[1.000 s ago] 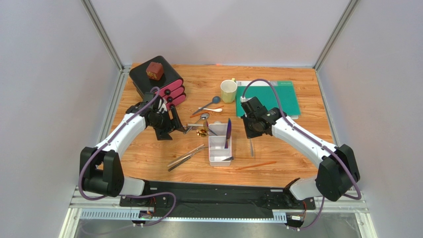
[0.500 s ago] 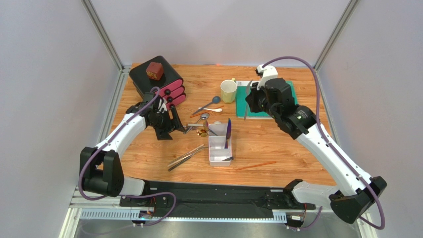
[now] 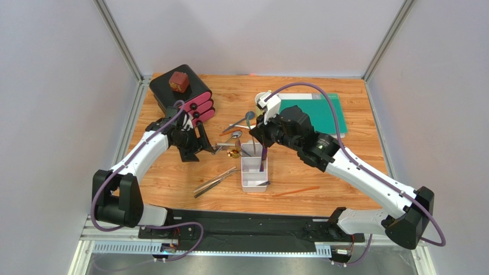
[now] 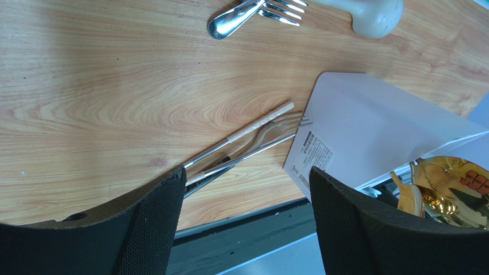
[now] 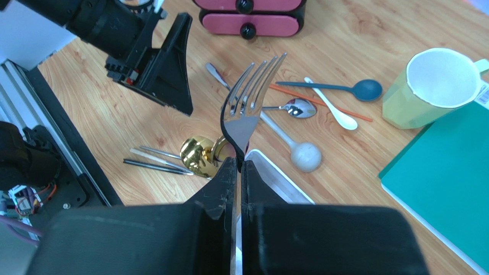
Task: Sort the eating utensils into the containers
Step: Place the fork in the storage box.
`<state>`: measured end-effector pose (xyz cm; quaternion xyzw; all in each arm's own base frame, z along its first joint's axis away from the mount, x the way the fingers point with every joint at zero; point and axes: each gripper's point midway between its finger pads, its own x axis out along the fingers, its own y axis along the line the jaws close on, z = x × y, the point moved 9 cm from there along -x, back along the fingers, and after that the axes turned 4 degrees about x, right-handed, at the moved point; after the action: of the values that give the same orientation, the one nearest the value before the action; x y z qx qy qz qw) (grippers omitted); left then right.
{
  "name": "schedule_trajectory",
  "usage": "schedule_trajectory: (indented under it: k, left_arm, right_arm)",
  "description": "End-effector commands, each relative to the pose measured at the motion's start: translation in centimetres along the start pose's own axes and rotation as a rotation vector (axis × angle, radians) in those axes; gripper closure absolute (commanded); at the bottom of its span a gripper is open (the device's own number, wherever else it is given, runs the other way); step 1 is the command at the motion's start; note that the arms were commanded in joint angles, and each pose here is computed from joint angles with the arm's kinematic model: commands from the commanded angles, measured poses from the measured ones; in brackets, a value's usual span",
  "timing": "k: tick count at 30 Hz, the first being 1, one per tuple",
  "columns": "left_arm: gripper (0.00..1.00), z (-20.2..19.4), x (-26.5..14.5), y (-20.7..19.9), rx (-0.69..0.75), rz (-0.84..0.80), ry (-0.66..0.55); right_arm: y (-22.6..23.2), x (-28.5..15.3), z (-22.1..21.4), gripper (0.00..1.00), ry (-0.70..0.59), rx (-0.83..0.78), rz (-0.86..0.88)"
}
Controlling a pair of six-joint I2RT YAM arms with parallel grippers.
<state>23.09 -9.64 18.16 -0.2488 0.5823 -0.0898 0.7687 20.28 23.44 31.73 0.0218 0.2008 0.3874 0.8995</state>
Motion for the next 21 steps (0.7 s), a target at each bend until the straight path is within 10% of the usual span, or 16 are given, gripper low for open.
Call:
schedule_trajectory:
  k: [1, 21]
  left_arm:
    - [0.16, 0.6, -0.3, -0.1, 0.017, -0.006, -0.026]
    - [0.17, 0.2, -0.6, 0.0, 0.01, 0.004, -0.033]
  right_arm:
    - [0.5, 0.7, -0.2, 1.0, -0.03, -0.029, 0.049]
    - [-0.1, 3.9, -7.4, 1.0, 0.076, 0.007, 0.047]
